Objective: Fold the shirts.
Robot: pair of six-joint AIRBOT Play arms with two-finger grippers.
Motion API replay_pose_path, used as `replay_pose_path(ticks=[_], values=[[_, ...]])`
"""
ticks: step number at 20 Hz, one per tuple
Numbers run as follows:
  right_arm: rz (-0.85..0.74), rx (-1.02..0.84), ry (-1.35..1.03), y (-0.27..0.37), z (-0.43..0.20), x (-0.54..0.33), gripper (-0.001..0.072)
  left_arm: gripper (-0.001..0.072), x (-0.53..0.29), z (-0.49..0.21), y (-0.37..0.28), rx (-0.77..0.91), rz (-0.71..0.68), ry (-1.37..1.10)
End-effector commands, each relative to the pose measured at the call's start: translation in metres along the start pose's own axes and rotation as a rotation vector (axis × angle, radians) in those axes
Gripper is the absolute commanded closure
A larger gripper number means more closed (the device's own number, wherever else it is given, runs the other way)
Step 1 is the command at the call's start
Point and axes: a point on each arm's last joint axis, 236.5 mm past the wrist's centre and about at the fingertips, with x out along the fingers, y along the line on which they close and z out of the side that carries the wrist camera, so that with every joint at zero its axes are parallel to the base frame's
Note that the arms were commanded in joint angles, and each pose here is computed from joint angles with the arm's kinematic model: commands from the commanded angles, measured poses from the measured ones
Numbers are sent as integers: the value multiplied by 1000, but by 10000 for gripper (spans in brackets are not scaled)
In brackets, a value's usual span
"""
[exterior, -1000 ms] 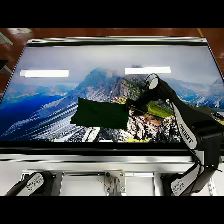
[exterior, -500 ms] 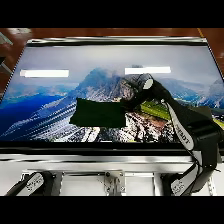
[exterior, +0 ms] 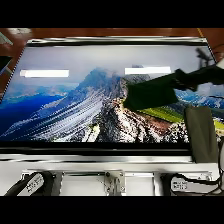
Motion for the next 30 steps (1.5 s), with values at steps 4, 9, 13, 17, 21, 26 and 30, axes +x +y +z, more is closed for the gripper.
replay_pose_path(ticks=[4, 9, 13, 17, 21, 26, 30], values=[[-325, 324, -161, -158, -13, -125, 649, 673, 21, -41, -49, 40, -122, 137], [-391, 519, -362, -218, -1, -169, 650, 673, 31, -76, -92, 29, -222, 246], [-494, 702, -380, -263, -34, -200, 650, 673, 33, -86, -106, 2, -250, 281], [-541, 825, -182, -281, -105, -206, 649, 673, 33, -85, -105, 0, -247, 276], [-526, 898, -22, -277, -159, -177, 649, 673, 33, -84, -105, 0, -246, 272], [-483, 976, 29, -239, -207, -151, 648, 673, 35, -80, -104, -1, -239, 252], [-600, 1013, -35, -227, -225, -183, 648, 673, 37, -72, -101, 1, -227, 217]])
